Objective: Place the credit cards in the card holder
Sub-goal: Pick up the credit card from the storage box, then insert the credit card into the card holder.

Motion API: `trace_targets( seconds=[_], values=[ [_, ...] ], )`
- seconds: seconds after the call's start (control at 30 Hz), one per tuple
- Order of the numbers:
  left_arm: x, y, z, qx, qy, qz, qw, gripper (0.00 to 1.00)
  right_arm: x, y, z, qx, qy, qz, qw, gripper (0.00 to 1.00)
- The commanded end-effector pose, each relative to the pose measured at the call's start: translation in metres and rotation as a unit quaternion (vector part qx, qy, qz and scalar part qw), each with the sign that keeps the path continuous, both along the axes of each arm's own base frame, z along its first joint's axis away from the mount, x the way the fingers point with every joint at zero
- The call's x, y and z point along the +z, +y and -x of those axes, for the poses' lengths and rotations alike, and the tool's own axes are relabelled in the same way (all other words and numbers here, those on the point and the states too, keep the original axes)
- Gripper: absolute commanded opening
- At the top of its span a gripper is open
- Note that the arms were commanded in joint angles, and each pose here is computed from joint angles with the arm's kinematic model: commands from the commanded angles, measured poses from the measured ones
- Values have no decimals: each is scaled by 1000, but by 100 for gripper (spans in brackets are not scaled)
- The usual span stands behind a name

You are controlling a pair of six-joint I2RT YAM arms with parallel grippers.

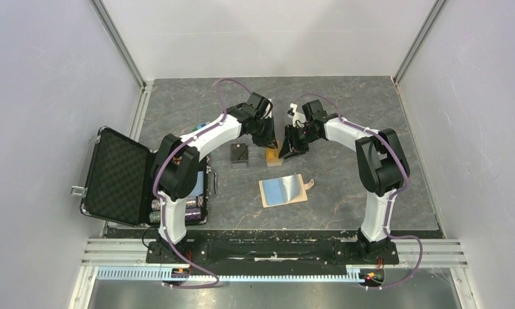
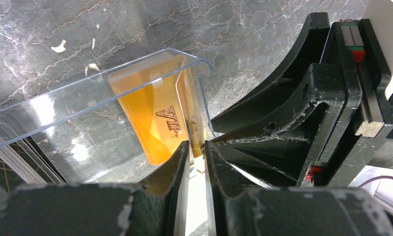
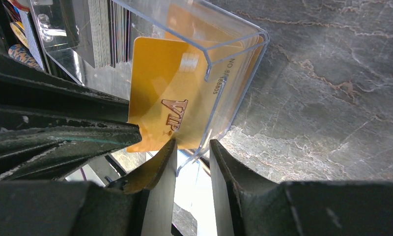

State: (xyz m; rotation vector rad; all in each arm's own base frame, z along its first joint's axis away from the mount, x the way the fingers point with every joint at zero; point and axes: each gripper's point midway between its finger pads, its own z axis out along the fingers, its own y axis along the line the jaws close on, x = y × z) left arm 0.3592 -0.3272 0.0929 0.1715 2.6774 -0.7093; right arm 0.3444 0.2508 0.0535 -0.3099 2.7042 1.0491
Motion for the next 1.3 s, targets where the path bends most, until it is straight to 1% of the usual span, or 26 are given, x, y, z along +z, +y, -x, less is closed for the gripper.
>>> trace_targets(
  seconds=[0.0,0.13,0.23,0.3,0.4,0.43,0.6,0.67,0.8,0.87,0.93,1.03,1.17,1.27],
  values=[
    [2,-13,0,0,8,31,999,24,1,-3,-5,3,-10,10,1000,33],
    [-7,-13,2,-1,20,30,999,23,1,-3,-5,2,-11,9,1000,33],
    [-12,-12,2,0,26,27,999,13,4,-2,-7,2,-14,9,1000,33],
    [-13,-8,1,3,27,21,999,3,7,-2,-10,2,-19,9,1000,33],
    [2,-5,-2,10,7,22,1000,2,17,-4,-16,-3,-35,11,999,35],
    [9,-3,-5,14,-3,22,1000,2,22,-5,-18,-5,-41,9,999,37],
    [59,7,-13,30,-62,44,997,2,54,-8,-27,-16,-78,-4,997,51],
    [76,12,-11,36,-75,59,995,2,69,-11,-29,-18,-92,-16,995,61],
    [102,26,2,50,-90,110,989,2,99,-17,-24,-14,-124,-42,991,79],
    [111,30,12,53,-96,143,984,2,111,-17,-15,-3,-128,-69,989,82],
    [129,31,25,46,-102,192,975,2,122,-14,-5,7,-132,-99,986,83],
    [144,33,45,40,-107,245,963,2,139,-5,16,19,-127,-162,978,83],
    [155,31,66,30,-96,306,947,2,162,6,41,28,-115,-258,959,82],
    [161,28,77,21,-92,346,934,2,172,9,51,26,-112,-293,949,79]
  ],
)
